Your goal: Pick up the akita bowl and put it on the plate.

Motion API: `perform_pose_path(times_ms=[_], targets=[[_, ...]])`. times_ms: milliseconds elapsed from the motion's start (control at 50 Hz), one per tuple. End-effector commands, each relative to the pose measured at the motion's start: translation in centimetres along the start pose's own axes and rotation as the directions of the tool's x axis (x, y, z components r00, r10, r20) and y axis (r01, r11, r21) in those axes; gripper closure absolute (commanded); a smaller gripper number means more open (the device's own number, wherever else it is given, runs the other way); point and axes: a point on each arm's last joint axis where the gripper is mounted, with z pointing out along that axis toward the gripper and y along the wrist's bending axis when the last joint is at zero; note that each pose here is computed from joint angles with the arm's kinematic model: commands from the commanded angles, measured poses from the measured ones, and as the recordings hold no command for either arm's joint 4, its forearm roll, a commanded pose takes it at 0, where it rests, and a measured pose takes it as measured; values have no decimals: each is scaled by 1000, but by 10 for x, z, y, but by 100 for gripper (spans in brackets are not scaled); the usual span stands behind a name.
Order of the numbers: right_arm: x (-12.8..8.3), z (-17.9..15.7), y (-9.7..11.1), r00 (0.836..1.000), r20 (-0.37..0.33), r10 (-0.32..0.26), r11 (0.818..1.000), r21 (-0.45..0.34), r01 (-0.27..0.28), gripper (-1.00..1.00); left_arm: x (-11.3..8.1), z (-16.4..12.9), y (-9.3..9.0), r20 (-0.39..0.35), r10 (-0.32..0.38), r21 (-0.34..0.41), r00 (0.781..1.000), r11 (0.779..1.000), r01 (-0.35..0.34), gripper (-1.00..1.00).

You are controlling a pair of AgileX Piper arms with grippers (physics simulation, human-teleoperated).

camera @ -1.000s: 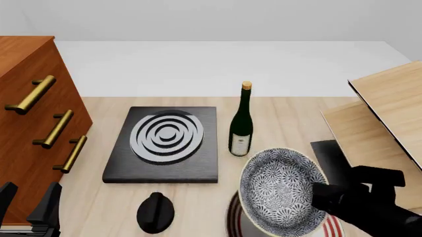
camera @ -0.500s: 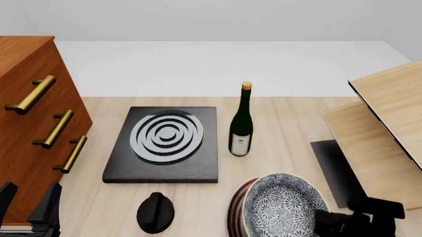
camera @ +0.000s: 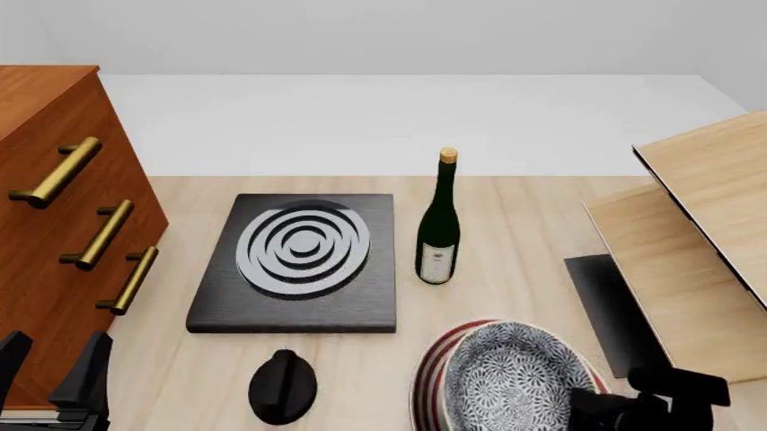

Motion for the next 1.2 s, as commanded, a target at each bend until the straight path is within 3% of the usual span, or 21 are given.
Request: perform_pose_path(times_ms=[20, 300, 640, 1200], targets=[[-4, -1, 3, 1000, -2, -20, 1000, -5, 20, -100, 0, 0, 0, 0, 0, 0, 1000, 1000, 0, -100], [-8, -12, 6, 1000, 15, -18, 1000, -22, 19, -100, 0, 0, 0, 0, 0, 0, 1000, 1000, 0, -100], [-24, -25, 12, 997, 56, -53, 998, -20, 55, -100, 0, 0, 0, 0, 0, 0, 1000, 1000, 0, -100], [-68, -75, 32, 970, 158, -185, 981, -28, 192, -100, 0, 0, 0, 0, 0, 0, 1000, 1000, 0, -100]])
